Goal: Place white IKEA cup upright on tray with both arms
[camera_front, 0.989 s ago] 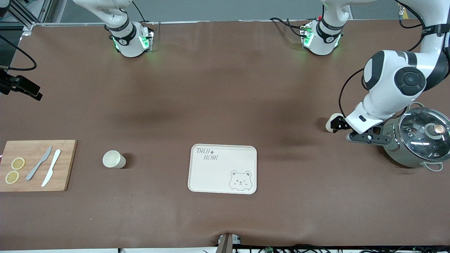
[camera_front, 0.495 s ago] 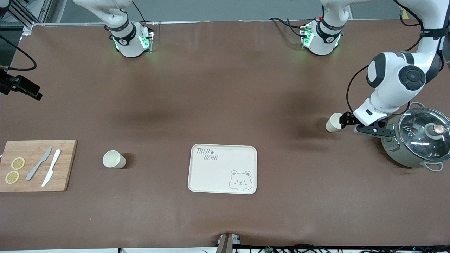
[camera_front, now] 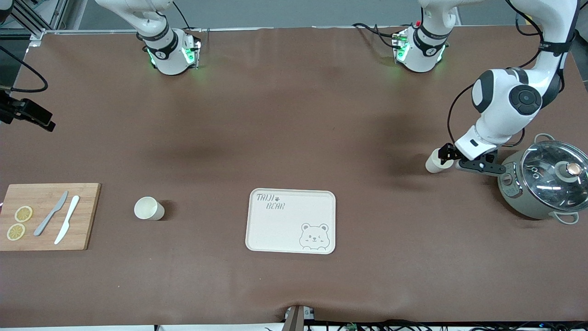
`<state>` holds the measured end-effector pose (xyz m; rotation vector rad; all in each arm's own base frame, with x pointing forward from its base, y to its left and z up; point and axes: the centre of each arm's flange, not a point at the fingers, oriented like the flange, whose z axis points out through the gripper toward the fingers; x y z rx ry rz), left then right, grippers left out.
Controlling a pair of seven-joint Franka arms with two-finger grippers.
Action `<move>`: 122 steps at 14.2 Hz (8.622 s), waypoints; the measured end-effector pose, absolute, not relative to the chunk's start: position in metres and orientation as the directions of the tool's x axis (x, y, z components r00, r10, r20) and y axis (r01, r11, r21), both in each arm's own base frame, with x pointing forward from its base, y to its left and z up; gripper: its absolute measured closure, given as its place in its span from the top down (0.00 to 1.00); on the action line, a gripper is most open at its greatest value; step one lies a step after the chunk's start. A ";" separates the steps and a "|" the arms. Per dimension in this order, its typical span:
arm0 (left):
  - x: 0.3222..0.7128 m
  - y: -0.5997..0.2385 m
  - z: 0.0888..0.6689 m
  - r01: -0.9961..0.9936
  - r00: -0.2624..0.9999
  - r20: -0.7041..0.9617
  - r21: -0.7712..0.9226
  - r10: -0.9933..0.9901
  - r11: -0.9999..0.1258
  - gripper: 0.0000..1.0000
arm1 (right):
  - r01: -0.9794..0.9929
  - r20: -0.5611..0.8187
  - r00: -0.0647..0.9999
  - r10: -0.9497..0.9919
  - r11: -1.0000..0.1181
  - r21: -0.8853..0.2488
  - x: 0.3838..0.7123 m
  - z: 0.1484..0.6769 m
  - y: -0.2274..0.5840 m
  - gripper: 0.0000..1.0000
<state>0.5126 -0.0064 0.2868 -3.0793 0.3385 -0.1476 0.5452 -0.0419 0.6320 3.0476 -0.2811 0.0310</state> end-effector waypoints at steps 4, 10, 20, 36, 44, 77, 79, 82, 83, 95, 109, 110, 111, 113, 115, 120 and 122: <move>0.509 0.004 0.271 -0.202 0.976 0.079 -0.043 -0.205 -0.978 1.00 | -0.183 0.028 0.983 -0.182 -0.980 0.079 0.545 0.632 -0.042 1.00; 0.503 0.004 0.247 -0.207 0.975 0.081 -0.034 -0.209 -0.978 1.00 | -0.183 0.028 0.983 -0.182 -0.980 0.079 0.545 0.632 -0.042 1.00; 0.496 0.014 0.213 -0.194 0.977 0.090 -0.021 -0.196 -0.981 1.00 | -0.183 0.027 0.983 -0.182 -0.980 0.079 0.545 0.632 -0.042 1.00; 0.498 0.034 0.222 -0.197 0.973 0.113 -0.033 -0.199 -0.980 0.04 | -0.162 0.058 0.986 -0.159 -0.985 0.061 0.558 0.623 -0.030 1.00; 0.527 -0.013 0.264 -0.154 0.979 0.129 -0.017 -0.155 -0.988 0.04 | -0.163 0.081 0.983 -0.163 -0.987 -0.002 0.607 0.534 -0.029 1.00; 0.629 -0.402 0.315 0.014 0.999 0.045 0.058 0.016 -0.998 0.04 | -0.114 0.164 0.980 -0.111 -0.994 0.006 0.641 0.239 -0.027 1.00; 0.632 -0.404 0.309 0.016 0.999 0.050 0.064 0.019 -0.998 0.04 | -0.105 0.149 0.984 -0.102 -0.994 0.010 0.639 0.229 -0.025 1.00; 0.636 -0.408 0.293 0.016 0.997 0.075 0.089 0.023 -0.996 0.04 | -0.099 0.128 0.987 -0.097 -0.995 0.015 0.637 0.216 -0.024 1.00; 0.637 -0.410 0.286 0.015 0.997 0.079 0.095 0.022 -0.995 0.04 | -0.099 0.126 0.987 -0.096 -0.995 0.016 0.636 0.214 -0.024 1.00; 0.642 -0.416 0.249 0.012 0.992 0.119 0.148 0.030 -0.989 0.04 | -0.090 0.126 0.988 -0.088 -0.996 0.015 0.640 0.220 -0.020 0.09; 0.644 -0.416 0.217 0.005 0.989 0.144 0.159 0.028 -0.987 0.04 | -0.080 0.092 0.993 -0.078 -0.997 0.021 0.642 0.249 -0.012 0.04; 0.644 -0.416 0.217 -0.001 0.989 0.149 0.156 0.022 -0.988 0.04 | -0.088 0.075 0.993 -0.086 -0.996 0.019 0.642 0.263 -0.011 0.04; 0.644 -0.417 0.217 -0.006 0.988 0.154 0.153 0.017 -0.988 0.04 | -0.106 0.052 0.993 -0.106 -0.994 0.002 0.642 0.279 -0.008 0.04; 0.643 -0.418 0.217 -0.014 0.987 0.160 0.147 0.009 -0.989 0.04 | -0.151 0.008 0.988 -0.152 -0.986 -0.075 0.643 0.315 0.009 0.04; 0.642 -0.418 0.212 -0.022 0.987 0.161 0.138 0.001 -0.990 0.19 | -0.205 0.003 0.978 -0.207 -0.971 -0.126 0.646 0.345 0.037 0.04; 0.641 -0.418 0.203 -0.024 0.987 0.160 0.140 -0.001 -0.990 0.63 | -0.383 0.020 0.920 -0.391 -0.908 -0.171 0.648 0.383 0.157 0.04; 0.642 -0.418 0.204 -0.024 0.987 0.163 0.141 -0.001 -0.990 0.63 | -0.406 0.024 0.909 -0.417 -0.895 -0.184 0.648 0.391 0.179 0.04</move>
